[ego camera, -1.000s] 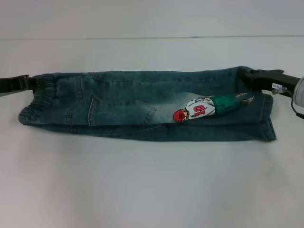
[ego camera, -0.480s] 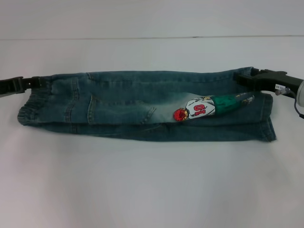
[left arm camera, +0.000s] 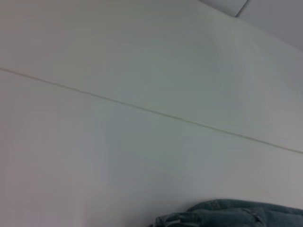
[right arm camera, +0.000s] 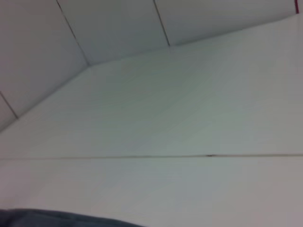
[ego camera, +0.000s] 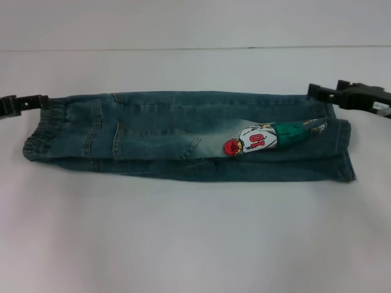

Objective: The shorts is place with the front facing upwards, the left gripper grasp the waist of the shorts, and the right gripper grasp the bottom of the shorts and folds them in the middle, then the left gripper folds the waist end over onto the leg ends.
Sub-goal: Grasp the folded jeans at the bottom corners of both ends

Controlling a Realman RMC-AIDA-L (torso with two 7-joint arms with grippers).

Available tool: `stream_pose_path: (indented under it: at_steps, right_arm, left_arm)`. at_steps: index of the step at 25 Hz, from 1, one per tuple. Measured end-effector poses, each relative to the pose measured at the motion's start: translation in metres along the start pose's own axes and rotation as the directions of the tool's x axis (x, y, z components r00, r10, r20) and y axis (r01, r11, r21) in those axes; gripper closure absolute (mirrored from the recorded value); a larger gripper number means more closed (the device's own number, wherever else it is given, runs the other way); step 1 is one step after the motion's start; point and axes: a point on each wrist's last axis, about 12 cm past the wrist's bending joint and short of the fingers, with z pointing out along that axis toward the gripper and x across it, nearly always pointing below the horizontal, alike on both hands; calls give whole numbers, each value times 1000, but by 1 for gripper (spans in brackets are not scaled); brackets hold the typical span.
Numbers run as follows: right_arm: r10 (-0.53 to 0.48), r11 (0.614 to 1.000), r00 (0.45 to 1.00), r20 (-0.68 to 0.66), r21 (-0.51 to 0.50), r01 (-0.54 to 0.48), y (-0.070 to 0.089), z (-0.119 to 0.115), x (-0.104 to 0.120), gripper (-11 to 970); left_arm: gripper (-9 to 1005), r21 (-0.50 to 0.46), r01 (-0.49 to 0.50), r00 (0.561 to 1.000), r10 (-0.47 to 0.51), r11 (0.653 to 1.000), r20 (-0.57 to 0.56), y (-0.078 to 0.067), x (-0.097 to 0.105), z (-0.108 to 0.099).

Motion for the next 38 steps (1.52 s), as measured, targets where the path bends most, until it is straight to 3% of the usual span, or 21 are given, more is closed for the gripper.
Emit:
stream_pose_path:
  at_steps: [4,7,12,15,24,38]
  right_arm:
    - [16,992,999,35,-126,-11,3,-21,-10,1]
    - [-22,956,999,27,-293,29,15,-37,-19,1]
    - [-171,794,984,-43,-597,112,44,-61,-20,1]
    - [-223,735,971,-88,-670,108,52,-68,-16,1]
    - [-252,738,957,-143,-669,95,57,-59,-4,1]
    - [-271,740,948,-168,-666,94,63,-47,1,0]
  left_arm:
    - [150,70,-15,1000,14,997,19,-1,3,-13]
    - [153,120,-35,999,32,992,30,-2,5,-22]
    - [156,154,-56,998,54,987,17,1,13,-33]
    - [158,144,-69,998,69,987,3,4,17,-36]
    - [165,34,-107,991,109,994,-80,19,26,-32]
    - [175,22,-72,989,75,997,-124,17,41,-6]
